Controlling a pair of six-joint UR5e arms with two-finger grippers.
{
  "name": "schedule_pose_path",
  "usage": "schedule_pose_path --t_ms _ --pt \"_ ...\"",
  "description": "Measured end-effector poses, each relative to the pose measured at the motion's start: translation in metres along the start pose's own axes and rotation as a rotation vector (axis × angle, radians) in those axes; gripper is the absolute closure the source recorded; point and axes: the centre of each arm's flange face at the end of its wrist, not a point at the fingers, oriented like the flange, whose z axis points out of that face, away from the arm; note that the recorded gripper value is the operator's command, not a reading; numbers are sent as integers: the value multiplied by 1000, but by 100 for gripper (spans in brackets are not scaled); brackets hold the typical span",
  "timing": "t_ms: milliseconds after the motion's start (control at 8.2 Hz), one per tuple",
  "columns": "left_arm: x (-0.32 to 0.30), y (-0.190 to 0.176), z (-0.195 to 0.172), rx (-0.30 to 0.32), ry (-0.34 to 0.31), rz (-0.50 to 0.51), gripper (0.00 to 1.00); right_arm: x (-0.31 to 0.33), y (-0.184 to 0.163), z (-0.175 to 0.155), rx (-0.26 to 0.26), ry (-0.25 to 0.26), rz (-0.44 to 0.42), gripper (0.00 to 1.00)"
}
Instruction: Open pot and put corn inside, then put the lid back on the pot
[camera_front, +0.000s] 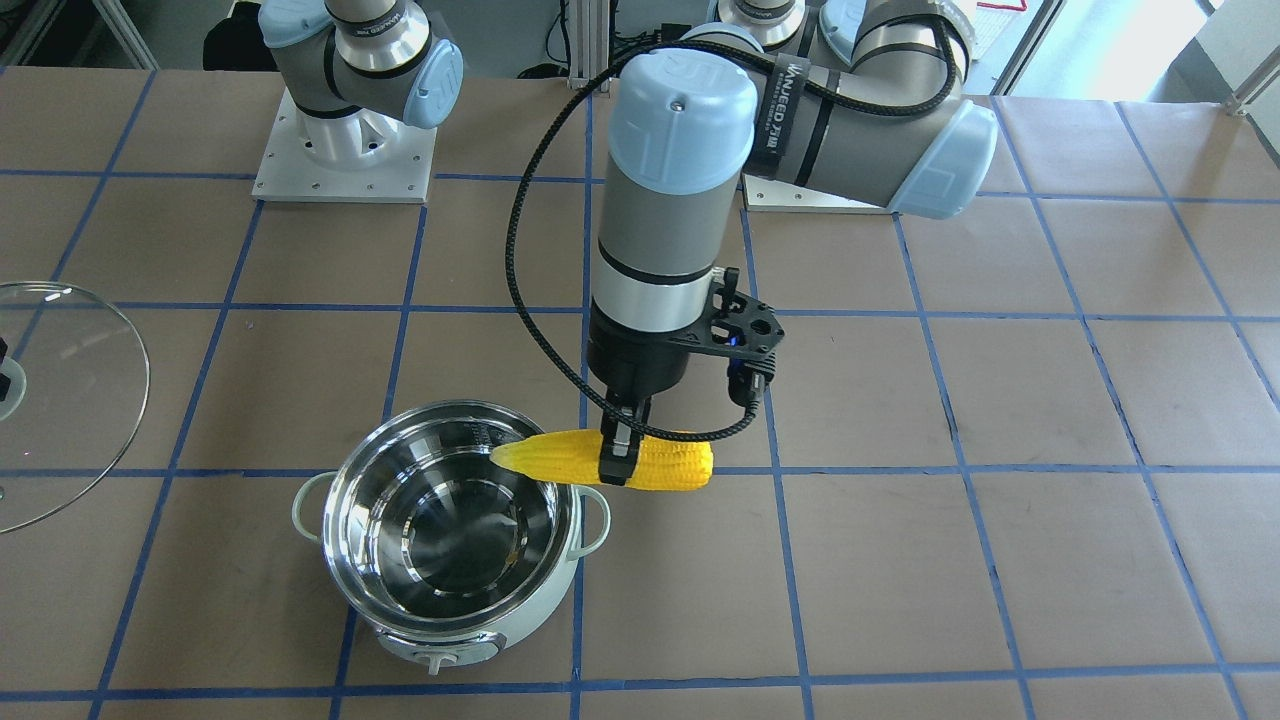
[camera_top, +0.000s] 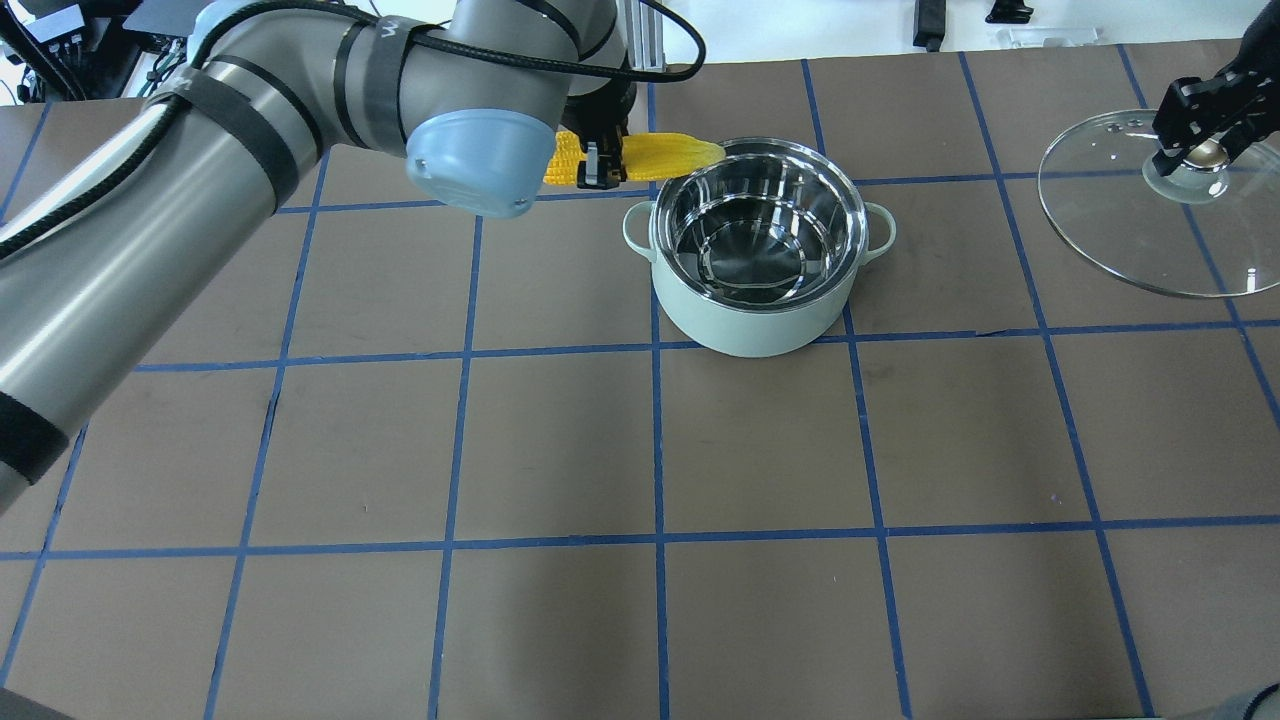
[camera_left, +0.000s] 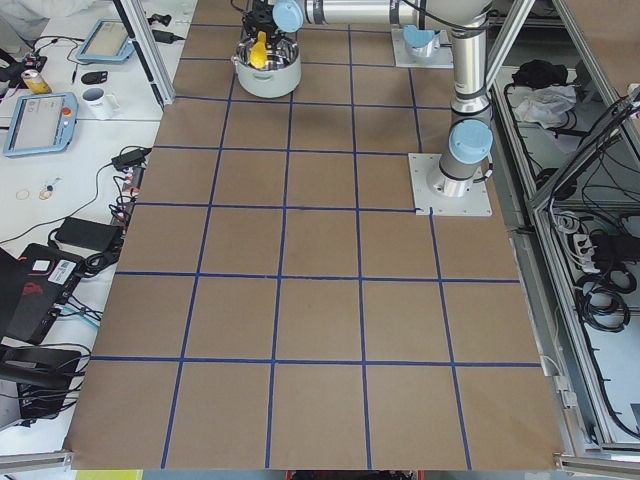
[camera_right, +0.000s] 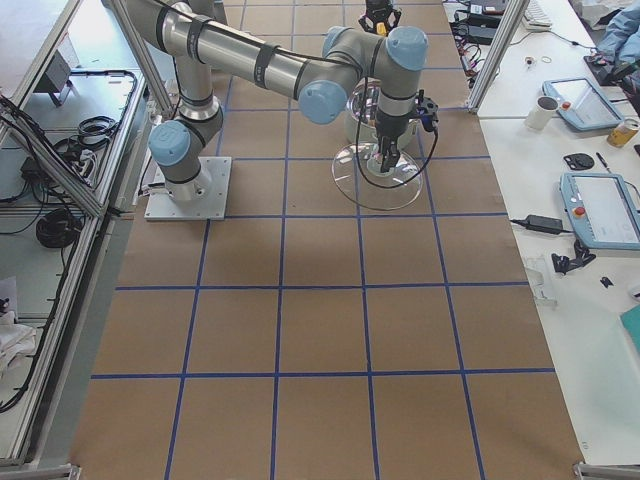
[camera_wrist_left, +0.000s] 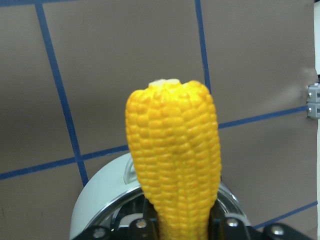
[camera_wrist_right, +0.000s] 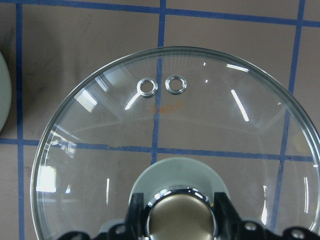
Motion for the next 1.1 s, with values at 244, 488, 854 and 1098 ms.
schedule_pose_path --t_ms 244,488,854,1098 --pt "-9 44 6 -30 14 5 100 0 0 1 0 -1 -3 80" --pt "-12 77 30 -52 35 16 100 0 0 1 0 -1 -5 80" --pt "-13 102 56 -85 28 -1 100 0 0 1 1 -1 -6 80" --pt "-13 107 79 -94 -3 -25 100 0 0 1 0 -1 -7 80"
